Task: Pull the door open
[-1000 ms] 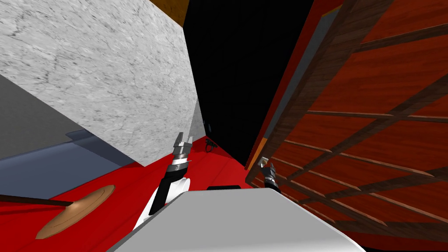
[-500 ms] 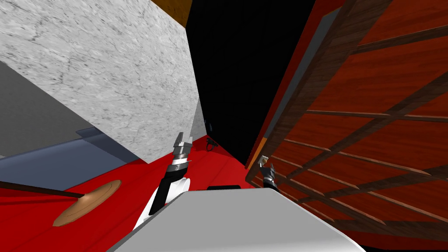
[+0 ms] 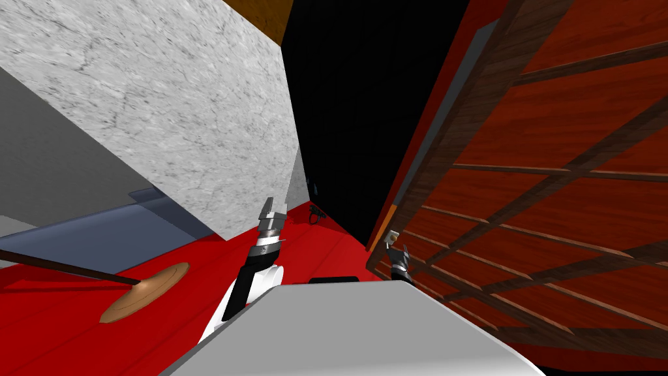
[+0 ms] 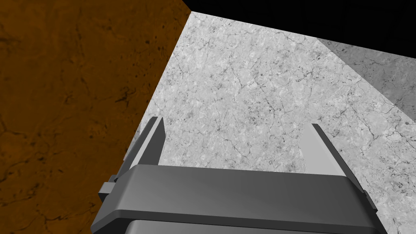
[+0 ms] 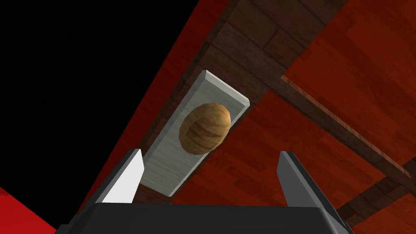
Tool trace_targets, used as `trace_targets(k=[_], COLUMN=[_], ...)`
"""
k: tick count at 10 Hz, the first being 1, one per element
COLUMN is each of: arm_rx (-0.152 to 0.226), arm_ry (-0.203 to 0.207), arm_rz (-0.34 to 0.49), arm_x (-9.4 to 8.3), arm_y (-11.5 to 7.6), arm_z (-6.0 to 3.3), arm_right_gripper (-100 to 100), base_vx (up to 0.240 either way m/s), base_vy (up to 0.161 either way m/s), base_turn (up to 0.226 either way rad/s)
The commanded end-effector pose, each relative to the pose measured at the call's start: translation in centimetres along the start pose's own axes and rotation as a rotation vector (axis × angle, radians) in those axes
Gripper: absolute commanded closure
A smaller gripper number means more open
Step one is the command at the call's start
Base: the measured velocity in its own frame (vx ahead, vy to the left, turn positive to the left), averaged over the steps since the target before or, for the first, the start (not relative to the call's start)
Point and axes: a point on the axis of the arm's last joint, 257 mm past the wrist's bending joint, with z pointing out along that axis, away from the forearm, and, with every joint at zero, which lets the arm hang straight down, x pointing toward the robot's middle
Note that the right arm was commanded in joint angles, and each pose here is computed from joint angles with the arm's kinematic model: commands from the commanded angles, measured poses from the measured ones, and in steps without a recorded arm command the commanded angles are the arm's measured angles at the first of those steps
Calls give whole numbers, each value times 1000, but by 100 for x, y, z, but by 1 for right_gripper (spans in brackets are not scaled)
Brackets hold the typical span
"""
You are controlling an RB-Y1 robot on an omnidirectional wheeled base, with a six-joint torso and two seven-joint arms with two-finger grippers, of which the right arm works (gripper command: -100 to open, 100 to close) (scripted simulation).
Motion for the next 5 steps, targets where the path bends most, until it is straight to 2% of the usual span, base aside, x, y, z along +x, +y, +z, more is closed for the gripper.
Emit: trace_targets(k=[1, 3, 5], arm_rx=[-7, -12, -23], arm_ry=[-2, -4, -8], arm_rz=[71, 130, 229], arm_x=[18, 31, 54], arm_y=[-15, -27, -53], arm_z=[-25, -47, -93], arm_right_gripper=[-100, -100, -100], base_vx=[-50, -55, -53], base_vy=[10, 6, -4], base_turn=[37, 44, 47])
